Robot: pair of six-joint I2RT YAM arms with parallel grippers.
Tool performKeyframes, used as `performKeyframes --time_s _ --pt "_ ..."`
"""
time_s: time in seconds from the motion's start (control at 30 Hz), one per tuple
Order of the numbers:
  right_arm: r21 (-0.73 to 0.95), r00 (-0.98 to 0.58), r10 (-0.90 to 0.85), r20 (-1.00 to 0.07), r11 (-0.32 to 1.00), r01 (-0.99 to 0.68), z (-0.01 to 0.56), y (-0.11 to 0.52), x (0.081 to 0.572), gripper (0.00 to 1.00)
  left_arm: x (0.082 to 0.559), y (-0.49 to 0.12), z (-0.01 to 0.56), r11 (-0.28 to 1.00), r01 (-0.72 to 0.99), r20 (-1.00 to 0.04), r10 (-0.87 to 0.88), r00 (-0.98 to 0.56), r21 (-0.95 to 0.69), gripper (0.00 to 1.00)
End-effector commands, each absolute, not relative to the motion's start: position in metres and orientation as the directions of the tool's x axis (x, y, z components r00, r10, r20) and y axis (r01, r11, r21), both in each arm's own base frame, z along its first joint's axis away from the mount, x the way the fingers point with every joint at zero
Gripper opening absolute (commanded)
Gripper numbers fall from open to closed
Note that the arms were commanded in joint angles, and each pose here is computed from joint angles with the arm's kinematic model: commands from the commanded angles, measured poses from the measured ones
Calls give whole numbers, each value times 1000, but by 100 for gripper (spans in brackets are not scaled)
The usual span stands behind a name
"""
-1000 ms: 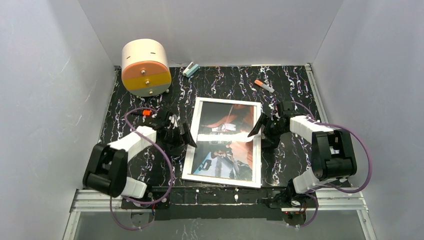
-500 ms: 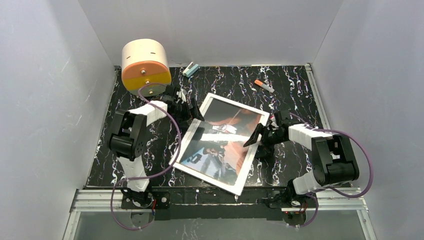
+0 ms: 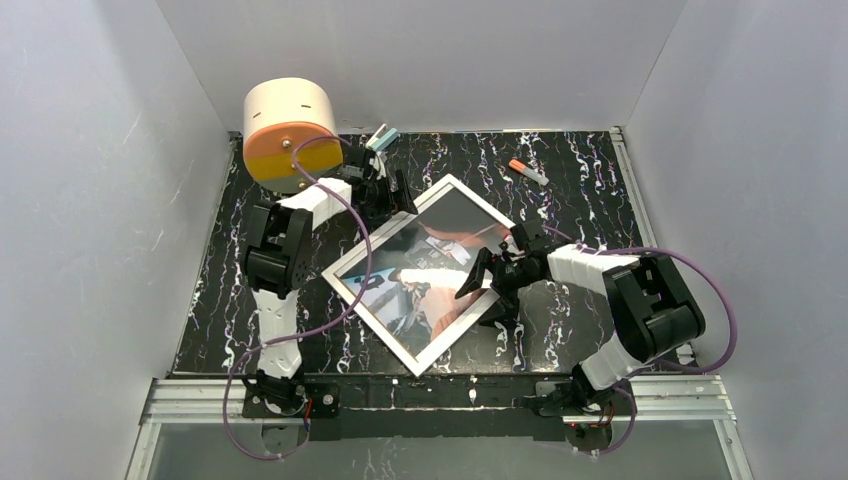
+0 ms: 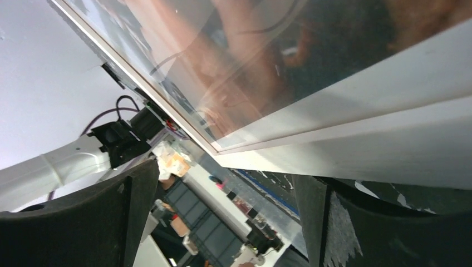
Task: Put the photo into the frame
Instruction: Adjust the photo frame at the center of the board.
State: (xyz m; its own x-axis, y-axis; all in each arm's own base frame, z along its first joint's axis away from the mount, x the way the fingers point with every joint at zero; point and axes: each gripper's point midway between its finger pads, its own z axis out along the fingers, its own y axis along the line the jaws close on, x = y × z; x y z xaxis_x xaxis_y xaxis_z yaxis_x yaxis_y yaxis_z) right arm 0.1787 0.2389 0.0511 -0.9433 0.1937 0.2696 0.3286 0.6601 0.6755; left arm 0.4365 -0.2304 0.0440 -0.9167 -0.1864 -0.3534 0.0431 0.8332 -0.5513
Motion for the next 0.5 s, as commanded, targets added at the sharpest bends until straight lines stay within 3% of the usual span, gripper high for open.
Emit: performKeyframes --time_s 0.0,0.17,0.47 --pt "748 -987 88 133 644 158 72 251 193 98 417 -217 41 921 26 -332 -114 -936 -389 98" --pt "649 -992 98 84 750 129 73 222 180 99 411 -182 81 966 4 -427 -110 -898 -258 98" --pt "403 -968 133 -213 914 36 91 177 235 98 356 -122 128 980 -136 -503 -192 -843 -146 98"
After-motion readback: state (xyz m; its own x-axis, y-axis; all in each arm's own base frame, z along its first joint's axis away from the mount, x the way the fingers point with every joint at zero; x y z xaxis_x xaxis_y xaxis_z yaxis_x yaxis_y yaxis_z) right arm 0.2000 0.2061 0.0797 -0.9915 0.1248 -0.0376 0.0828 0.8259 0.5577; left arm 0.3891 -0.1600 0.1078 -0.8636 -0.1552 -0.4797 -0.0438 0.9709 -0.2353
